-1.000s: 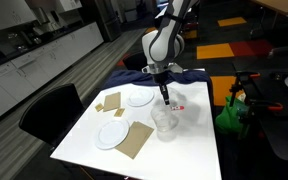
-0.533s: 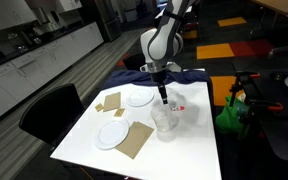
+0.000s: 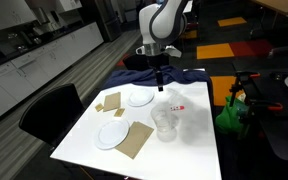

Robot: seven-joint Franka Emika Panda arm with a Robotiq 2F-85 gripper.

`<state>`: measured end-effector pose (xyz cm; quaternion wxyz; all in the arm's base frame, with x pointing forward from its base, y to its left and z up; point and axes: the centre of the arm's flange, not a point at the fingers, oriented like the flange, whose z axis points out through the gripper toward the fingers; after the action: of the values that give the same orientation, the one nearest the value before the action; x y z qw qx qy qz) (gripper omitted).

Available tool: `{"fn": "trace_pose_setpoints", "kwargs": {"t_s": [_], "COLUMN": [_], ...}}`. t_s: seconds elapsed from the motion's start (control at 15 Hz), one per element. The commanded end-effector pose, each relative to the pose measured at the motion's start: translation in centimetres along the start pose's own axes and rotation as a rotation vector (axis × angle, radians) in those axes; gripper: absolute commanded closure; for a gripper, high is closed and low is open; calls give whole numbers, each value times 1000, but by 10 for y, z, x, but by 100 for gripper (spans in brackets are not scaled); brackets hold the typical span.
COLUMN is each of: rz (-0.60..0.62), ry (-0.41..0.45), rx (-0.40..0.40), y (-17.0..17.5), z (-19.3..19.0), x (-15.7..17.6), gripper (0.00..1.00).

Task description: Remove the marker from the clear cup

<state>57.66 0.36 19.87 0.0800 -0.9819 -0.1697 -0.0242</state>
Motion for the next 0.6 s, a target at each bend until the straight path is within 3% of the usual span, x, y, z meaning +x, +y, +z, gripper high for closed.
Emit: {"fn": "trace_pose_setpoints", "kwargs": {"t_s": [0.0, 0.4, 0.53], "rz": [11, 23, 9], "ry": [28, 42, 31], "rx": [-83, -161, -131], "y": [-38, -71, -62], "z": [-48, -79, -70], "x": [-23, -36, -22], "gripper": [0, 0, 0]}}
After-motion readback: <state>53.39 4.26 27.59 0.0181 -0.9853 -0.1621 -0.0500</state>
